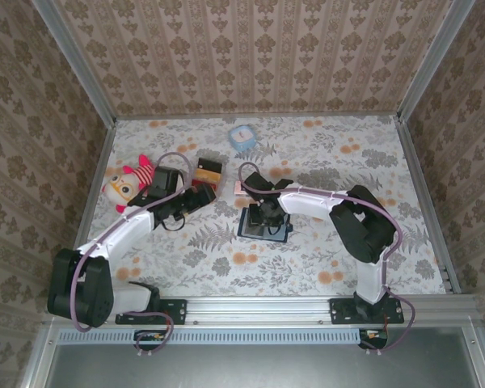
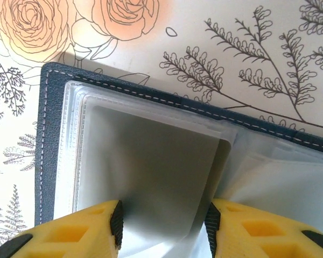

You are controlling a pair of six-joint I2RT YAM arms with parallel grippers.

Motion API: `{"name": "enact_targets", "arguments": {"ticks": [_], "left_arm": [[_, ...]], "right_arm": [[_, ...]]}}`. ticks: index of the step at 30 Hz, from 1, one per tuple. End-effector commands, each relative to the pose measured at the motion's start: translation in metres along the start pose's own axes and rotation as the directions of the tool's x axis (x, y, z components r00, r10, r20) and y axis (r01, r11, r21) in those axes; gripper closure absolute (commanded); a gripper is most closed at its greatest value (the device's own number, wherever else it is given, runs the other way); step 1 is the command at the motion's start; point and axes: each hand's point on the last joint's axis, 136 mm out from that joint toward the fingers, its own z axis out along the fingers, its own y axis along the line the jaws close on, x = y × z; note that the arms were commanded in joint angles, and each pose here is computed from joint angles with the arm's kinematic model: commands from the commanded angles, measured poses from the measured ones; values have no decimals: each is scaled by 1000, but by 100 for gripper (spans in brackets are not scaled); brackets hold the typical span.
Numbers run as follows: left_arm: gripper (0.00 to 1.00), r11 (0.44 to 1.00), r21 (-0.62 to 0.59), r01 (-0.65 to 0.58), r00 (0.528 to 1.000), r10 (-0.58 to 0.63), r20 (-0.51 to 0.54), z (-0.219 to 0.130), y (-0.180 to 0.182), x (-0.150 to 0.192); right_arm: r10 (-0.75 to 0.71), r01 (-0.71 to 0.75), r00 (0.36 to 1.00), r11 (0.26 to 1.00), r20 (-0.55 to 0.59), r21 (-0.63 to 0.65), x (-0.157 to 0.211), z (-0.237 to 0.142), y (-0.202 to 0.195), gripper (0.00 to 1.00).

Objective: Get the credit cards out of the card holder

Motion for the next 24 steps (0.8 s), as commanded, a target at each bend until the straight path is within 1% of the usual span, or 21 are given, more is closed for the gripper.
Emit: {"name": "enact_targets", "arguments": {"ticks": [1, 4, 5, 7, 9, 12, 13, 16, 20, 24], "left_arm": [[11, 995, 96, -13, 999, 18, -46, 8, -17, 12], [16, 993, 115, -17, 997, 26, -78, 16, -23, 20], [18, 992, 123, -18, 995, 30, -92, 19, -26, 24], [23, 989, 147, -16, 993, 33, -116, 25, -33, 30], [29, 985, 170, -15, 989, 39, -141, 31, -38, 36], [37, 982, 189, -26, 988, 53, -142, 35, -42, 36], [39, 979, 200, -42, 986, 73, -152, 37, -48, 42], [43, 976, 212, -44, 984, 79, -159, 40, -51, 46], [49, 971, 233, -55, 976, 102, -194, 45, -59, 55], [57, 966, 250, -62, 965, 122, -233, 51, -67, 65]], "right_arm": [[9, 0, 995, 996, -102, 84, 27, 19, -37, 55], [11, -6, 994, 999, -113, 42, 29, 17, -36, 57], [14, -13, 995, 1000, -96, 14, 24, 18, -33, 58], [15, -15, 995, 1000, -97, -1, 23, 18, -32, 60], [10, -10, 995, 1000, -100, 1, 23, 18, -33, 62], [-1, 1, 995, 1000, -100, 3, 23, 18, -34, 65], [-5, 6, 995, 1000, -101, 3, 24, 18, -35, 66], [-16, 17, 995, 1000, -100, 12, 25, 18, -37, 67], [-34, 36, 995, 999, -95, 21, 23, 18, -39, 70], [-71, 71, 994, 997, -83, -4, 21, 18, -36, 73]]}}
